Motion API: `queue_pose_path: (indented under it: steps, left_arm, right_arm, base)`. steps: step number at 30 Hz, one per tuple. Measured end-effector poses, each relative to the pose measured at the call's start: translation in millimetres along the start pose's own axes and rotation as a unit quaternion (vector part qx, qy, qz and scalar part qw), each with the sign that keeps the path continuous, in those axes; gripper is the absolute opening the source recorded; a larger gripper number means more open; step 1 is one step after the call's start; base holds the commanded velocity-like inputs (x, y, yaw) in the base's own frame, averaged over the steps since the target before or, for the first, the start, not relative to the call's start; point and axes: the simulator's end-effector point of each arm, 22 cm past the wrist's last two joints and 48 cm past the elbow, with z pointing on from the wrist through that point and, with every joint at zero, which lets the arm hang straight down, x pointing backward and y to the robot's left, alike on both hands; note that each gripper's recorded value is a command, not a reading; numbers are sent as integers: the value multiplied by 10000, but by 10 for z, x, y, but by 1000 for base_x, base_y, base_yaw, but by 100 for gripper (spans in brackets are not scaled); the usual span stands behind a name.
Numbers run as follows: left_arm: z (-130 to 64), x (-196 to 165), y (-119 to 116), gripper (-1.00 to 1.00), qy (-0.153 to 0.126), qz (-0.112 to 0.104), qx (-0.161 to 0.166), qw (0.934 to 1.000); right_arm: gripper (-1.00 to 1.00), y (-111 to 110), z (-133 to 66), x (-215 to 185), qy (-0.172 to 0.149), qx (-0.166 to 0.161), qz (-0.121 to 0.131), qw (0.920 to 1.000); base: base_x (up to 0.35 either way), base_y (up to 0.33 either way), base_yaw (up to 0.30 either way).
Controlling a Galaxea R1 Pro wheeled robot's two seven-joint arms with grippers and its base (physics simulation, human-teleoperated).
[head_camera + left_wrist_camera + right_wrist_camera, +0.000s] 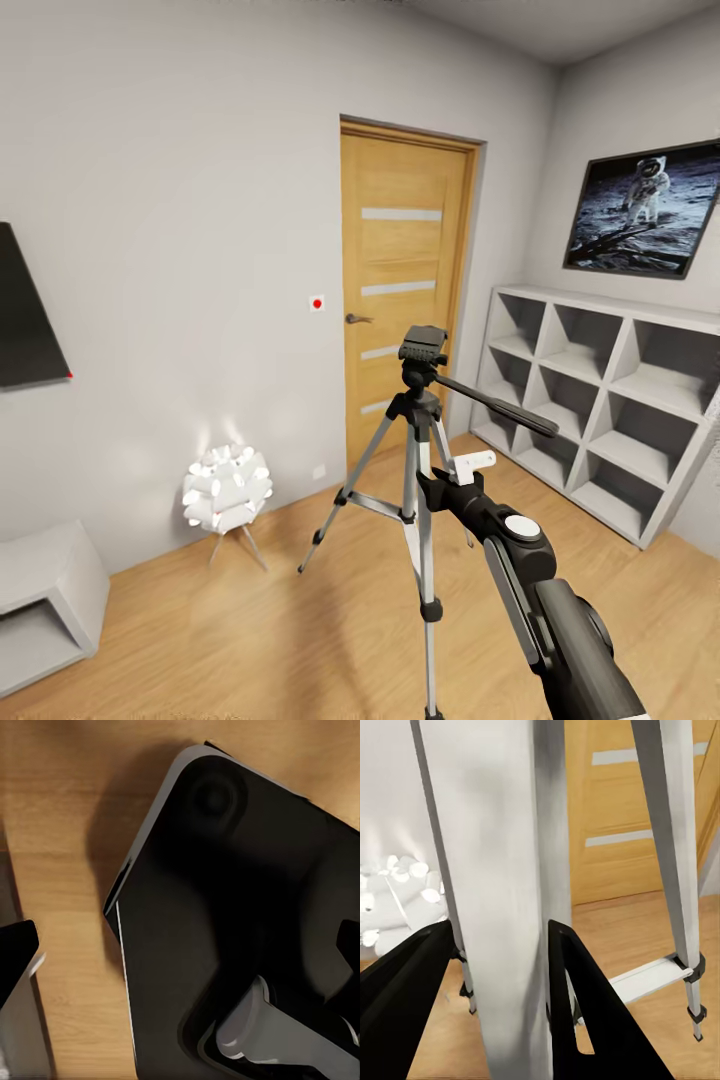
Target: Attach the digital camera to the camera tripod in the bedroom.
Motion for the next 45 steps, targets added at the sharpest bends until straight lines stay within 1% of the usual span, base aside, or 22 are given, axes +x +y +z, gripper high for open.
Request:
queue_pose_path:
  steps: [9, 14, 24, 42, 45]
  left_arm:
    - [0, 2, 1, 100, 3, -4, -1, 10000]
    - [0, 3, 1, 100, 3, -3, -1, 10000]
    - [-1, 3, 3, 100, 2, -2, -1, 10000]
    - [0, 3, 1, 100, 4, -3, -1, 10000]
    - [-2, -8, 7, 100, -15, 2, 3, 10000]
  right_arm:
    - [-100, 4, 1, 0, 2, -5, -1, 10000]
    - [-100, 5, -1, 0, 2, -5, -1, 10000]
    - [-100, 13, -2, -1, 1, -15, 1, 10000]
    - [-100, 28, 26, 85, 94, -32, 1, 10000]
    - [-100, 45, 20, 86, 93, -41, 1, 9999]
  base:
    - [-335, -11, 0]
    - [-292, -141, 0]
    - [-71, -56, 0]
    - [-231, -182, 0]
    - [0, 0, 0]
